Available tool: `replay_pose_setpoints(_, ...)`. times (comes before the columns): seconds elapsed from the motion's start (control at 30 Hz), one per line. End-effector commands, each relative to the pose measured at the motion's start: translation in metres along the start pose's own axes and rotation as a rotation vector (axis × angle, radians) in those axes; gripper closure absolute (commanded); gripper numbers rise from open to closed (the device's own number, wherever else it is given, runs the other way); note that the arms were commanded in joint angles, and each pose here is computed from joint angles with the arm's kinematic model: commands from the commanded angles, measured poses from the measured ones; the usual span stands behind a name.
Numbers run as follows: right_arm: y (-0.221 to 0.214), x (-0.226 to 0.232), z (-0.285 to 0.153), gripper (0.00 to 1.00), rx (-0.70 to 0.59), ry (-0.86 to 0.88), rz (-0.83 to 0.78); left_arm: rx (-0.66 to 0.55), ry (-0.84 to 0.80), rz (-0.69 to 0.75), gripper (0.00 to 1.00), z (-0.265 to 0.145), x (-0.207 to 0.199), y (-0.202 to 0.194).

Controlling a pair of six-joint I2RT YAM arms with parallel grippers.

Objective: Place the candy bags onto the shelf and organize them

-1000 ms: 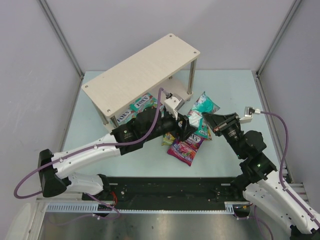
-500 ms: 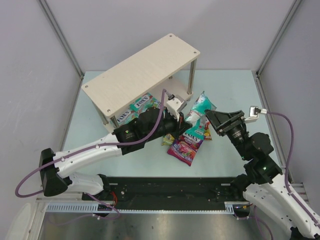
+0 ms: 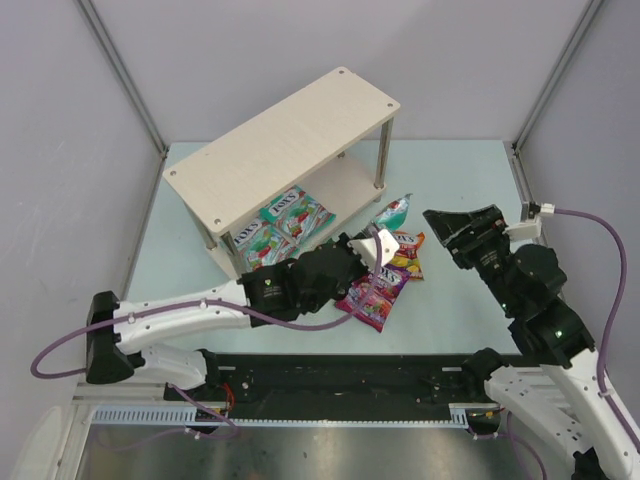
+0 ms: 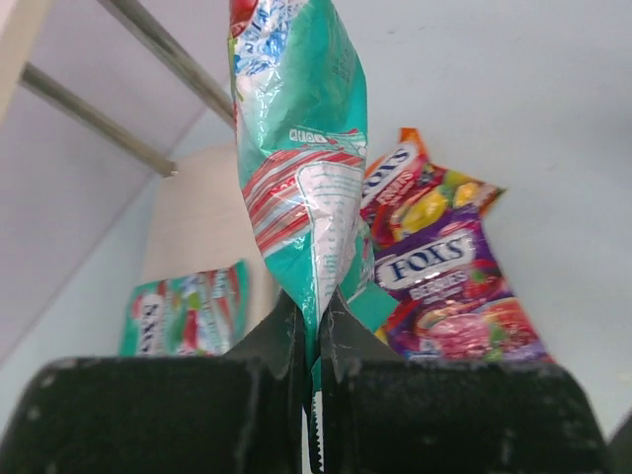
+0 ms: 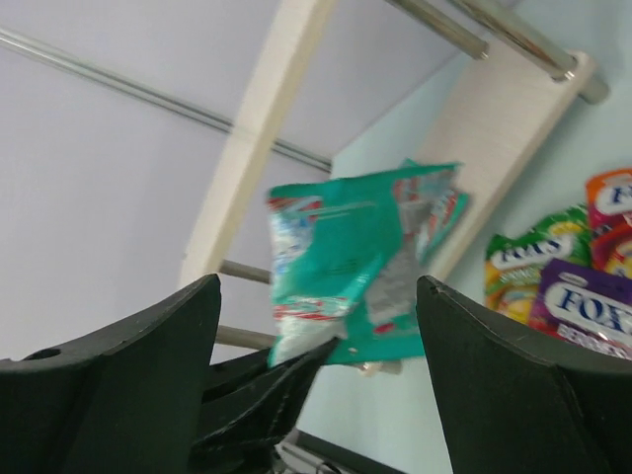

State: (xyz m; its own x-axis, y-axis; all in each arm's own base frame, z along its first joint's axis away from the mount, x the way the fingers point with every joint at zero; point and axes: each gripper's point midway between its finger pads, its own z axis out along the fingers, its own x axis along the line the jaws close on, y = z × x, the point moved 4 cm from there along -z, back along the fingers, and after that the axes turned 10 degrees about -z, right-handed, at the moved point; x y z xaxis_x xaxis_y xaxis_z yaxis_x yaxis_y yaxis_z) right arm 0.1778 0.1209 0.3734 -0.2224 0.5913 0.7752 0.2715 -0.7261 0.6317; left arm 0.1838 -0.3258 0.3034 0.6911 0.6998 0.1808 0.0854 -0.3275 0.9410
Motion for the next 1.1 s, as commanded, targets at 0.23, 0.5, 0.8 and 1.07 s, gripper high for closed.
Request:
replay_pose_setpoints(0.23, -0.004, -0.017, 0.005, 0.15, 0.122, -0.046, 0.021, -0.288, 0.453, 0.340, 1.00, -0.037, 0.040, 0.018)
replay_pose_setpoints(0.5, -0.014, -0.021, 0.020, 0.13, 0.251, -0.018, 0.060, -0.349, 0.495, 0.458, 1.00, -0.043, 0.038, 0.013)
replay_pose_setpoints(0.8, -0.004, -0.018, 0.035, 0.12, 0.268, 0.051, 0.085, -0.380, 0.425, 0.564, 1.00, -0.040, 0.013, 0.002)
replay_pose_setpoints(1.07, 0.000, -0.023, 0.048, 0.10, 0.338, 0.098, 0.128, -0.375, 0.417, 0.633, 1.00, -0.036, -0.004, -0.015)
